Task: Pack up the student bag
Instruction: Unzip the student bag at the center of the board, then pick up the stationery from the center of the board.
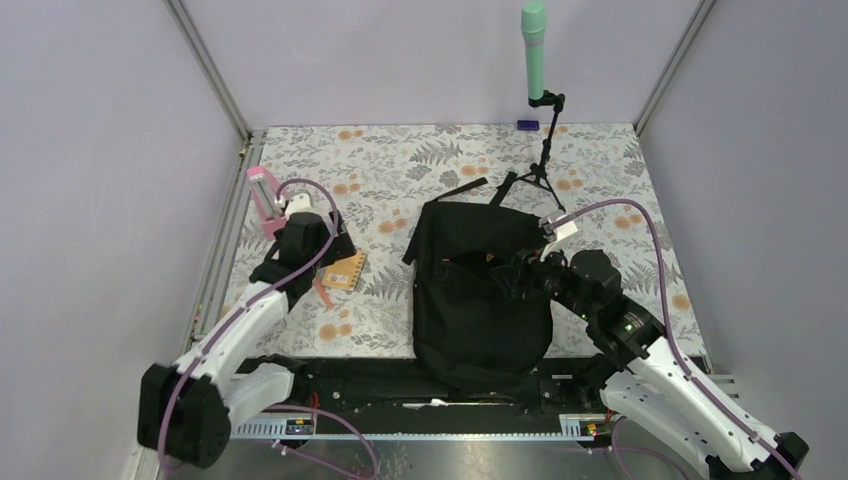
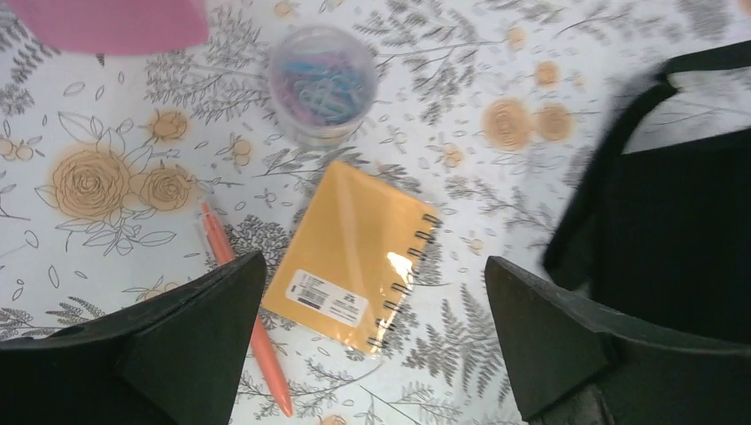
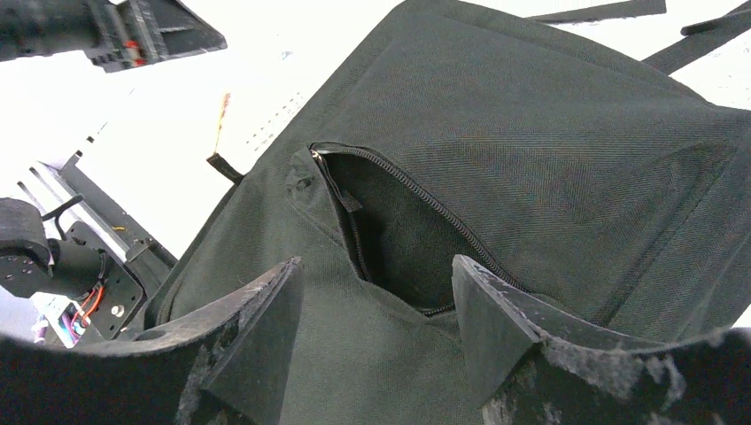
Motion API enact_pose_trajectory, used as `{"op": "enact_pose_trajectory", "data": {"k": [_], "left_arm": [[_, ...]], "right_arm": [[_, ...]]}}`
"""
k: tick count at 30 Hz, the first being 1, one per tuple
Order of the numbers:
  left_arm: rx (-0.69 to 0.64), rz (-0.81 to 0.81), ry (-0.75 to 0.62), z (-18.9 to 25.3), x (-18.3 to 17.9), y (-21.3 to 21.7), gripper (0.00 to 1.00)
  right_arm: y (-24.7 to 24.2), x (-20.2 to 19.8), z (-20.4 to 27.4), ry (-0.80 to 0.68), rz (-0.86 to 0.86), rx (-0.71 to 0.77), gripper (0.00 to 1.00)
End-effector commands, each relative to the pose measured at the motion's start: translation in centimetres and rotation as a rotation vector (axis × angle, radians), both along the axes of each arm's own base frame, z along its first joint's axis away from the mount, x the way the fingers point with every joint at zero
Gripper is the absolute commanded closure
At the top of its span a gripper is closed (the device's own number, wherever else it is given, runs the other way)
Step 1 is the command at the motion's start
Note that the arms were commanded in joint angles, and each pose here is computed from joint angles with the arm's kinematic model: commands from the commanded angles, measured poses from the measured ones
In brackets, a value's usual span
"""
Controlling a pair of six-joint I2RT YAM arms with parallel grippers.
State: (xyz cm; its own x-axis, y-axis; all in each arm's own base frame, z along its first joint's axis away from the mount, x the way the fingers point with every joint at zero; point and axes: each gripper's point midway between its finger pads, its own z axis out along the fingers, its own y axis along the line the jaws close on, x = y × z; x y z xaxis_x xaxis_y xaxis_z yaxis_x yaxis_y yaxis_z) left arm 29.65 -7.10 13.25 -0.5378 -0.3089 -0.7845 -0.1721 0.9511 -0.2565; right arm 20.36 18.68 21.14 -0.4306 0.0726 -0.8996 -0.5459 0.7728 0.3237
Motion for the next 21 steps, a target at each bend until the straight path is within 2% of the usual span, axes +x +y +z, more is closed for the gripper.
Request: {"op": "enact_pose_trajectory", "data": {"k": [1,9,14,21], "left_arm": [[0.004,0.075,-0.015,-0.2,3.5,1.3,0.01],[0.095,0.152,0.096,-3.5,8.1,3.4,0.01],[0.04,0.148,0.086,-4.0,10.5,3.3,0.01],[0.017,0.171,0.176,-6.1,12.1,3.5,0.01]], "right_arm": [[-0.2,-0.3,1.8,-0.058,0.007,0.022,0.3],[-0.9,-0.9,1.9,-0.076,0.001,0.018,0.29],[-1.1,-1.0,1.8,-0.077,-0.003,0.012,0.29],[-1.1,-1.2,2.2,-0.081,0.002,0.015,0.29]]}}
